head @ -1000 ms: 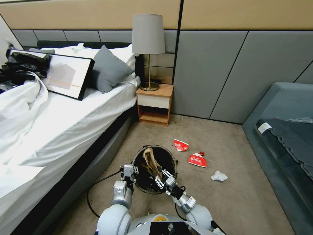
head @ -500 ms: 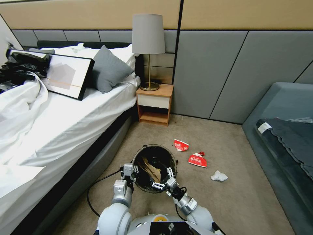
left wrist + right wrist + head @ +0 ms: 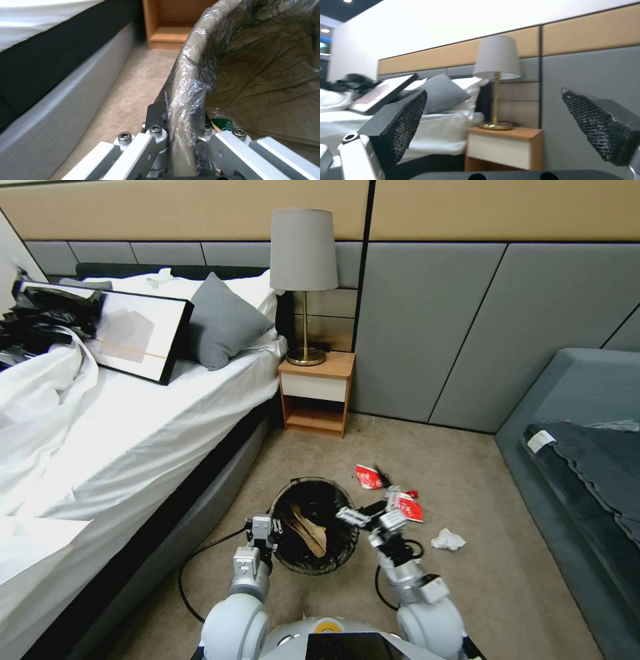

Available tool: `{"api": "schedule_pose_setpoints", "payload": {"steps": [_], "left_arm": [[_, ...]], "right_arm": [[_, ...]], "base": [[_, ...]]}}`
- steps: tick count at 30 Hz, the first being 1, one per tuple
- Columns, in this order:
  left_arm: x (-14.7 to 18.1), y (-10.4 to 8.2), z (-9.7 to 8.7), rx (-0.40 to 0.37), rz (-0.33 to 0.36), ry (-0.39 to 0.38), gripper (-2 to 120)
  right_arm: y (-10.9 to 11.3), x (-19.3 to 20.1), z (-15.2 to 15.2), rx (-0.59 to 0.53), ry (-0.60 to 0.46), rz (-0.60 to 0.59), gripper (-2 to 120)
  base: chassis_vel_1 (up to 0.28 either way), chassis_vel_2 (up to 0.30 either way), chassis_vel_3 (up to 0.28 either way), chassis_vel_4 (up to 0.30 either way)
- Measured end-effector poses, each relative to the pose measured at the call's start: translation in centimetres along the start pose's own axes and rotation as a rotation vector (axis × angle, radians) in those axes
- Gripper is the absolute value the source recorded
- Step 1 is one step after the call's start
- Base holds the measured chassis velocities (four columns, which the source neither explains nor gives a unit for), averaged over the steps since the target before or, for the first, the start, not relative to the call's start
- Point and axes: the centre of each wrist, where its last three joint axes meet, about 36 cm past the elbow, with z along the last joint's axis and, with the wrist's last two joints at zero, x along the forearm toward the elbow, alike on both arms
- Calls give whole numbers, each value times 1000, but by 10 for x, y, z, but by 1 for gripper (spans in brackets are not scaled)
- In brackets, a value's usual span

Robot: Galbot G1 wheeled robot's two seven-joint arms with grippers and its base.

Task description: Pick up the trash bin, then pick up the garbage from the floor and place it into the trash bin.

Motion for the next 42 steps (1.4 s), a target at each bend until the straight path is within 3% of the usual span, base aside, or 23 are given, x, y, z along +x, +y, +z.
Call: {"api": "schedule_pose_setpoints", "payload": {"steps": [9, 17, 27, 35, 39, 40, 42], "left_arm": [[4, 8, -9, 12, -26, -24, 2], [5, 8, -10, 15, -24, -26, 2], [6, 7, -10, 16, -24, -26, 2], [6, 6, -9, 17, -23, -22, 2], [7, 6, -9, 16, -24, -22, 2], [7, 6, -8, 16, -25, -22, 2], [7, 5, -8, 16, -24, -21, 2]], "right_arm": [[-23, 21, 25, 71, 4, 165, 100], [-25, 38, 47, 80, 29, 206, 100], [-37, 34, 53, 100, 18, 231, 100], [-70, 5, 48, 163, 10, 283, 100], [-95, -7, 53, 179, 111, 348, 100], [-112, -10, 64, 178, 183, 400, 100], [-119, -10, 70, 178, 213, 425, 100]], "base": [[0, 0, 0, 0], [0, 0, 0, 0], [0, 0, 0, 0], [0, 0, 0, 0], [0, 0, 0, 0], [0, 0, 0, 0], [0, 0, 0, 0]]}}
